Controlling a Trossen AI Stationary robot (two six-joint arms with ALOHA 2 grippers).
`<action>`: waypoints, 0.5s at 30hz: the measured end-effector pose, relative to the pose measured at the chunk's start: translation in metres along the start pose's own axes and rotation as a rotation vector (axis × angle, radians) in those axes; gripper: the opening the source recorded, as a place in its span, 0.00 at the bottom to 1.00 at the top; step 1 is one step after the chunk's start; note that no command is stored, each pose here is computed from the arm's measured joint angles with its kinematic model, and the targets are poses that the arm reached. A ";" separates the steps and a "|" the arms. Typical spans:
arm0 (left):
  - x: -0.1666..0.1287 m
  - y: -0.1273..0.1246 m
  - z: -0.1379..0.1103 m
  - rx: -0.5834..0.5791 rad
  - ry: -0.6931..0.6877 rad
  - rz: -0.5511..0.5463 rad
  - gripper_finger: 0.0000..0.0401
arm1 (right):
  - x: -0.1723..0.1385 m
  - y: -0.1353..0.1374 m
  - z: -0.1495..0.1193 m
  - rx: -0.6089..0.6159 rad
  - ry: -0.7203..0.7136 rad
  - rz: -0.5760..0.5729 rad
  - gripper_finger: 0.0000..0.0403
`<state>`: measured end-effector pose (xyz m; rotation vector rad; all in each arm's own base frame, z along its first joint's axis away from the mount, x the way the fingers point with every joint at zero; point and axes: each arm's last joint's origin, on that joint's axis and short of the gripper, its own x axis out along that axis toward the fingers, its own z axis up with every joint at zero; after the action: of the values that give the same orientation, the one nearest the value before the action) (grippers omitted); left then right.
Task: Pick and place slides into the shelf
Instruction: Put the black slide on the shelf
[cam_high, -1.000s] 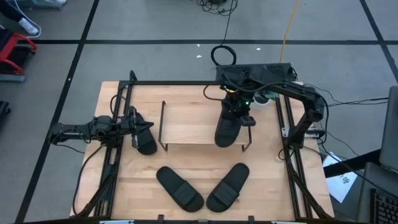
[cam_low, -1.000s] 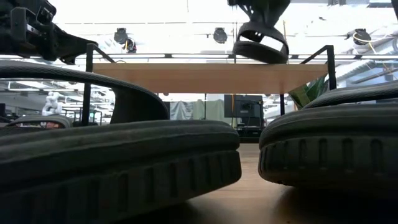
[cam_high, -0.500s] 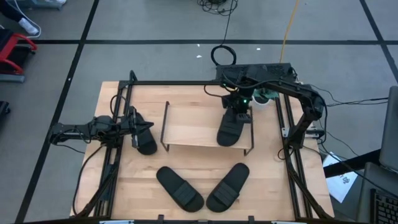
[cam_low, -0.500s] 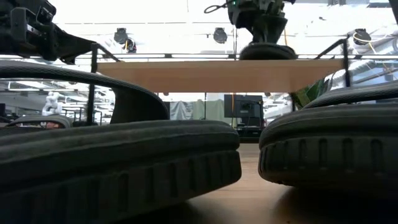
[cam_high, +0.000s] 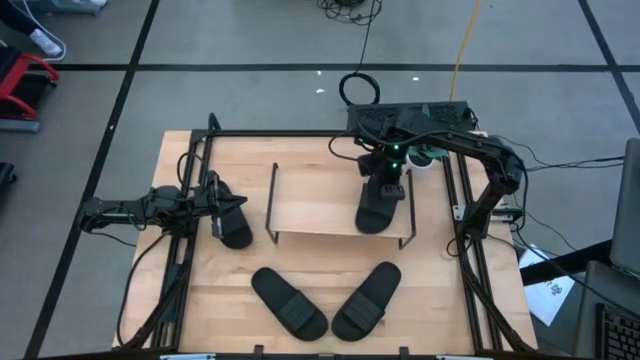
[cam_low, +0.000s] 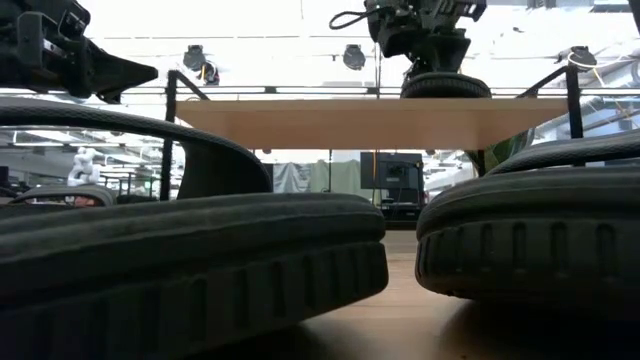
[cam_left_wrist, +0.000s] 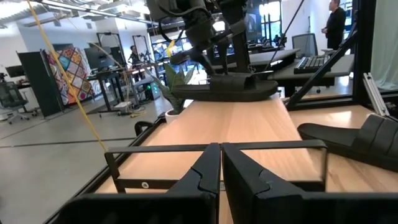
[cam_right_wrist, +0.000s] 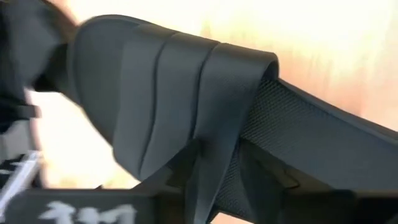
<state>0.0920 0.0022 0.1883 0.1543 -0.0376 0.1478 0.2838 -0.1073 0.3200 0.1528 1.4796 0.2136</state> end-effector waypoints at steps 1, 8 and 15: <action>0.000 0.000 0.000 0.000 0.000 0.000 0.05 | -0.001 0.000 0.000 -0.009 -0.004 -0.027 0.28; 0.000 0.000 0.000 0.000 0.000 0.000 0.05 | -0.015 0.007 -0.002 -0.043 -0.097 -0.108 0.44; 0.000 0.000 0.000 0.000 0.000 0.000 0.05 | -0.030 0.026 -0.011 -0.054 -0.166 -0.127 0.48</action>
<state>0.0920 0.0022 0.1883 0.1543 -0.0372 0.1476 0.2694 -0.0896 0.3539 0.0318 1.3125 0.1343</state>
